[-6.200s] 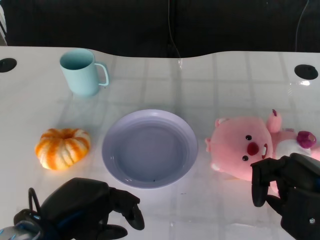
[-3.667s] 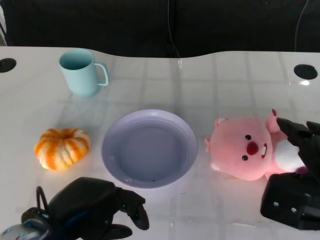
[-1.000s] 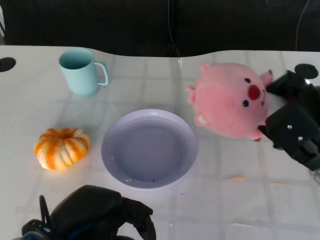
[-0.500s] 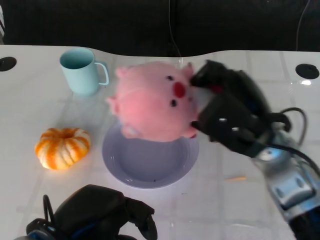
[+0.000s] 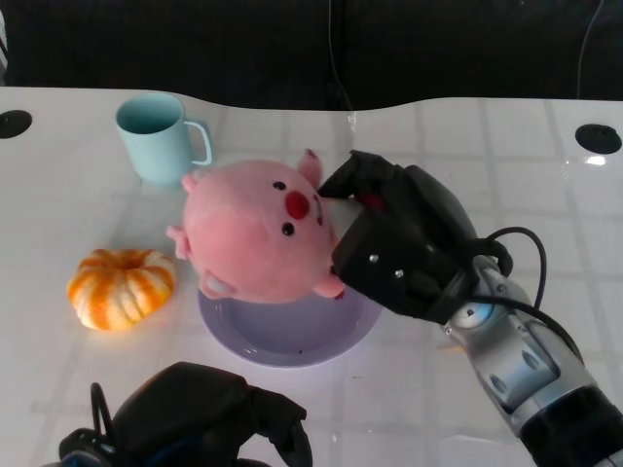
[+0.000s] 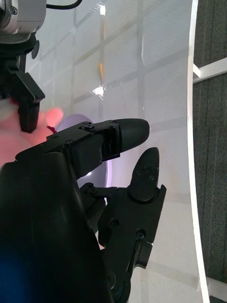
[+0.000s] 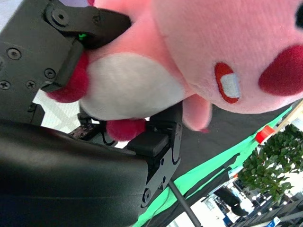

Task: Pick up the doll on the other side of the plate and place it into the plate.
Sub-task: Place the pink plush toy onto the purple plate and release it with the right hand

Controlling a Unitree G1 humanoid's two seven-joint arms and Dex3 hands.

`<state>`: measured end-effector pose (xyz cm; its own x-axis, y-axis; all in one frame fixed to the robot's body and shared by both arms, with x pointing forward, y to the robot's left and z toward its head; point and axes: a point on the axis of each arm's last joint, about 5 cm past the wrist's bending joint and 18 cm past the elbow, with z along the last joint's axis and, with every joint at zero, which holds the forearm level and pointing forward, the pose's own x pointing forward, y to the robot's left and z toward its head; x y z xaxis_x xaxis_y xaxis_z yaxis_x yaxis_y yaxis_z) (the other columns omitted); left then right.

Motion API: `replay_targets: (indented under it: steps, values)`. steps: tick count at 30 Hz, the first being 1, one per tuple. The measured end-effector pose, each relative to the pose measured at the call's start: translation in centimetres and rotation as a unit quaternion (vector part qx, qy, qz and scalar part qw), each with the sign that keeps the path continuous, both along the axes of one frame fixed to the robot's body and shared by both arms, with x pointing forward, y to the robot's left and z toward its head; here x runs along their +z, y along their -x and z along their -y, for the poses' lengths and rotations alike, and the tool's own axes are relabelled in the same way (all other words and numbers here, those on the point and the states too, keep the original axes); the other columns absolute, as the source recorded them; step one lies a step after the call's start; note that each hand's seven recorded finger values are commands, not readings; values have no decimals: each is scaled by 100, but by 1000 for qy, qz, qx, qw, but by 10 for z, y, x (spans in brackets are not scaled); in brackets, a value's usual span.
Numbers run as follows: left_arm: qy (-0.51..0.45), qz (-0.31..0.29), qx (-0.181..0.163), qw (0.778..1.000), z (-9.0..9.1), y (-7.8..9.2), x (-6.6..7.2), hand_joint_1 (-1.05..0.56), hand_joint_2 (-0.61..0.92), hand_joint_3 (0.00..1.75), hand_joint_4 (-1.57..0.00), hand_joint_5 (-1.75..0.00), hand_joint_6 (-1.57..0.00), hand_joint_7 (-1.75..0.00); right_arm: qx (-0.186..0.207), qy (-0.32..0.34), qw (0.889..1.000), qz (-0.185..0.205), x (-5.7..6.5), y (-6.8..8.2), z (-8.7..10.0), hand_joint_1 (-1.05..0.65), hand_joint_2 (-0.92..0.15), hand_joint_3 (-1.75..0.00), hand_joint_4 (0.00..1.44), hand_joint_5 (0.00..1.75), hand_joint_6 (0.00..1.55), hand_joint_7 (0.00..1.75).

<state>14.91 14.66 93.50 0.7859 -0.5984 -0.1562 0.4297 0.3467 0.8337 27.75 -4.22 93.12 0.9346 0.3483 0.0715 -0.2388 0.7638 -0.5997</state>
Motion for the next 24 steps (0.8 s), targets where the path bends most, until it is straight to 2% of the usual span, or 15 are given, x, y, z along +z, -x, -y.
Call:
replay_targets:
  steps: [3,6,14,21,24]
  values:
    - [0,0,0,1000,0,0,0,-24,92,17,-80,-124,-93,-51,19,34,999,-2,-5,4,1,-45,-92,-21,25,54,45,2]
    - [-1,1,-1,1000,0,0,0,-24,92,17,-80,-123,-94,-51,42,65,997,-1,-4,5,5,-50,-92,-22,19,52,42,0]
    - [1,2,-2,1000,0,0,0,-23,92,19,-81,-125,-95,-50,48,77,996,7,-6,11,17,-51,-92,-20,21,54,44,1]
    - [0,5,-2,1000,-1,0,1,-24,92,19,-79,-124,-94,-49,51,65,996,21,2,15,24,-52,-92,-20,24,58,46,2]
    - [-1,3,2,1000,-1,-1,1,-24,92,19,-79,-122,-94,-49,49,52,997,24,5,19,31,-53,-92,-21,27,67,48,3]
